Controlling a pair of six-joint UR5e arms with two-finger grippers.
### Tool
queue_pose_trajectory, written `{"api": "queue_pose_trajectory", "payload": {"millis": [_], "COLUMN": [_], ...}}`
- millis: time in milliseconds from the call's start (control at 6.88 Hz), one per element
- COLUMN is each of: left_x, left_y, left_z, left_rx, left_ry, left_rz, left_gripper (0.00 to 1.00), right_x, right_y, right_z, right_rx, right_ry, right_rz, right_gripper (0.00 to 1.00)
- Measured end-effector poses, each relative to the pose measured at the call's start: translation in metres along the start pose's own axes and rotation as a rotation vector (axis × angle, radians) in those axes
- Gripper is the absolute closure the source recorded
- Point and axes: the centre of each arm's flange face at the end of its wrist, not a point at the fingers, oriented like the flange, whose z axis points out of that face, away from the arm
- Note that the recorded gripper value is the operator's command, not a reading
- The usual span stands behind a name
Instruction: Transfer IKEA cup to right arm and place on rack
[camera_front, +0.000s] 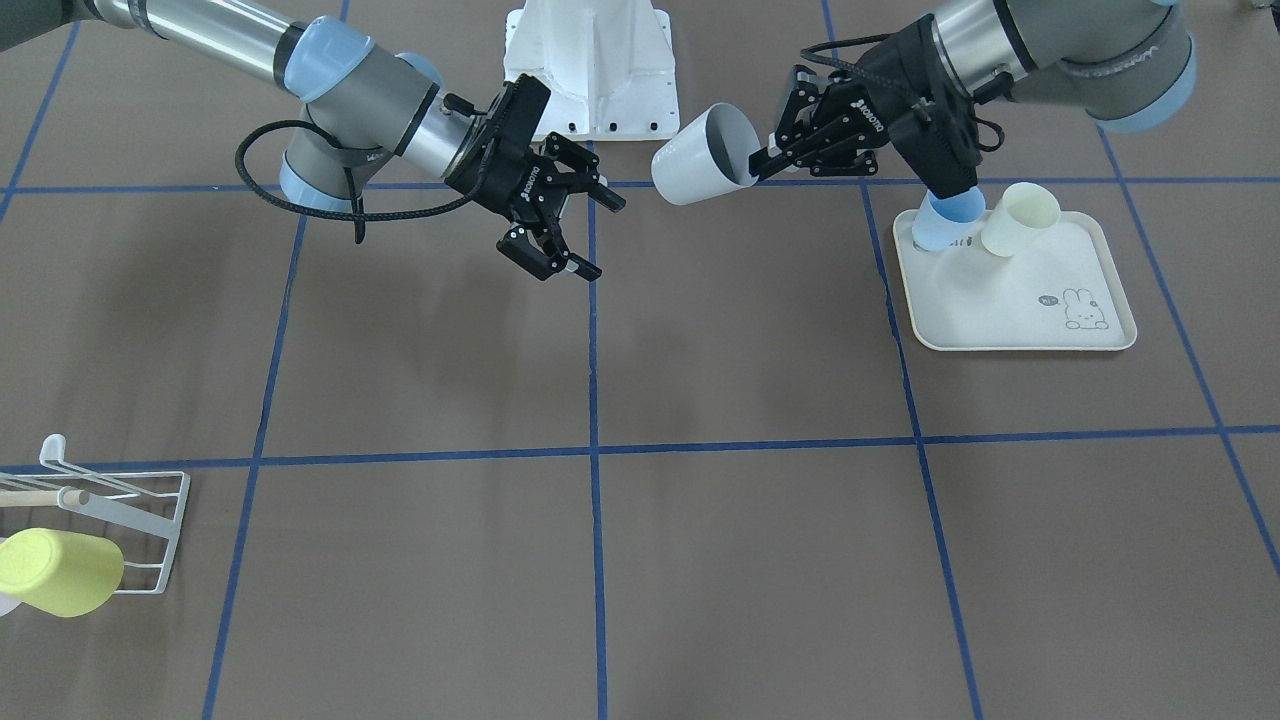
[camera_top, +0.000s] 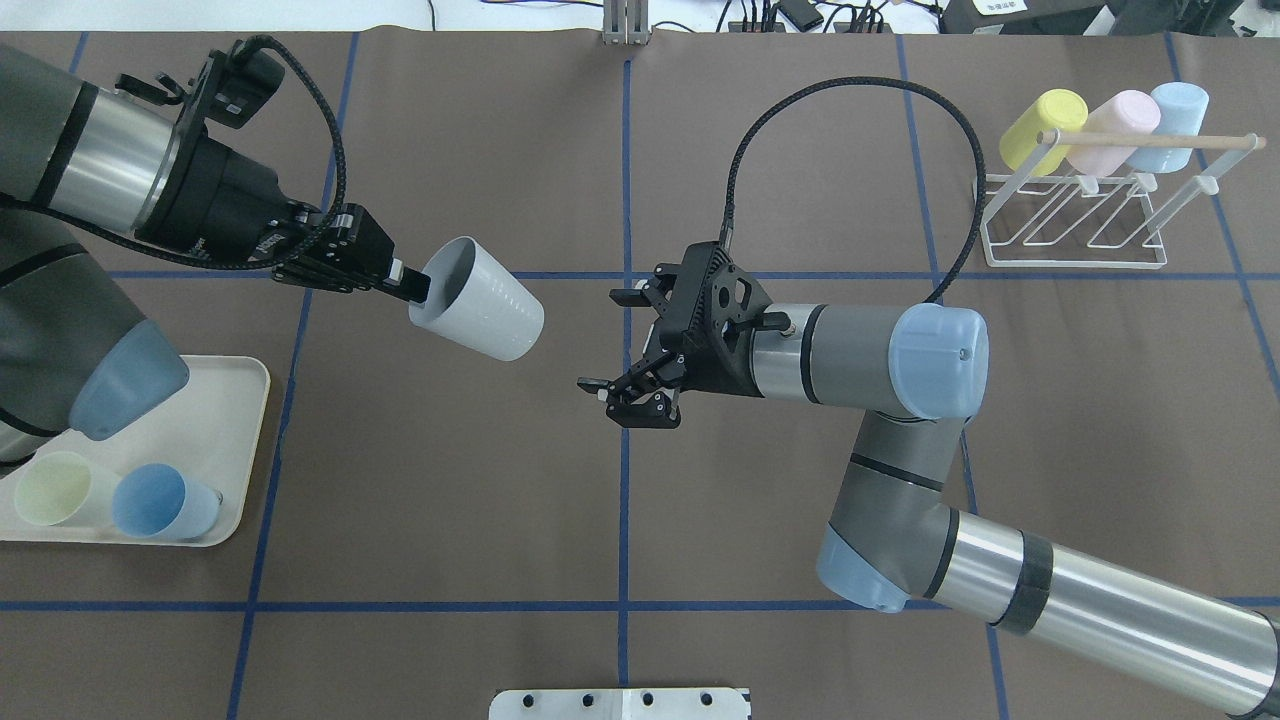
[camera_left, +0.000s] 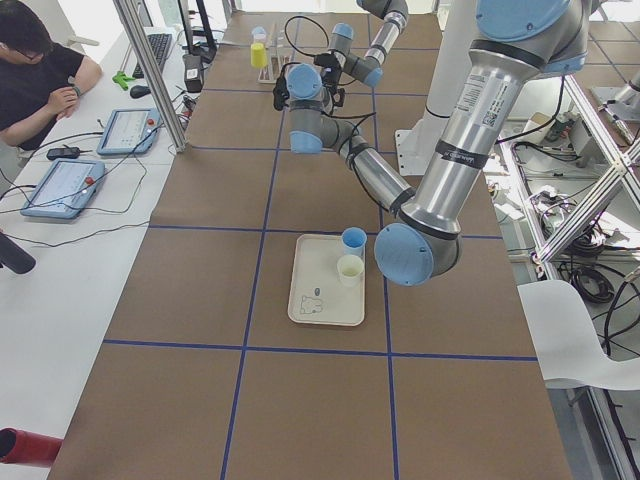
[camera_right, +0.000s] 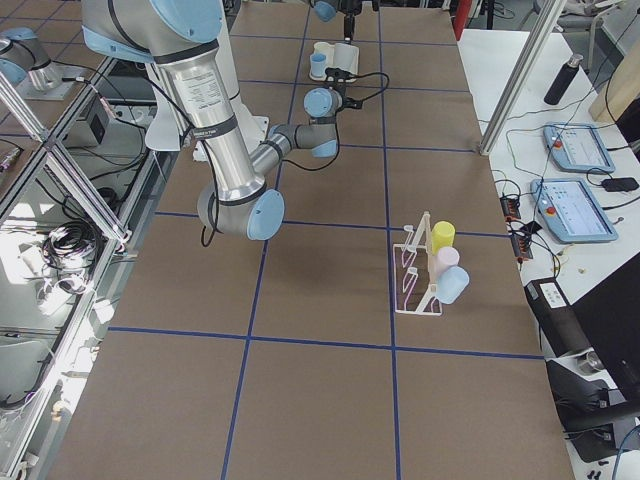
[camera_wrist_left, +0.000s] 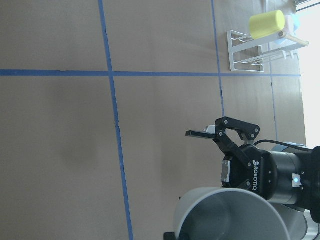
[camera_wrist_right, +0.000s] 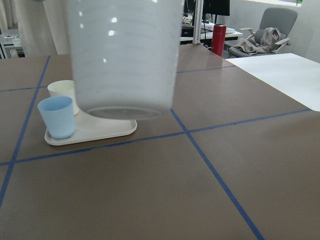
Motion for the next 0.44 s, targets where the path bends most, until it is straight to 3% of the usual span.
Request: {"api": "queue_pose_trajectory", "payload": {"millis": [436], "left_x": [-0.013], "left_y": [0.001], "left_z": [0.013], "left_rx": [0.064], "left_ry": [0.103], "left_rz": [-0.040], "left_gripper": [1.00], "right_x": [-0.017], "right_y": [0.001], "right_z": [0.001], "right_rx": [0.042], "right_ry": [-0.032], "right_rz": [-0.001], "right_gripper": [0.01]}}
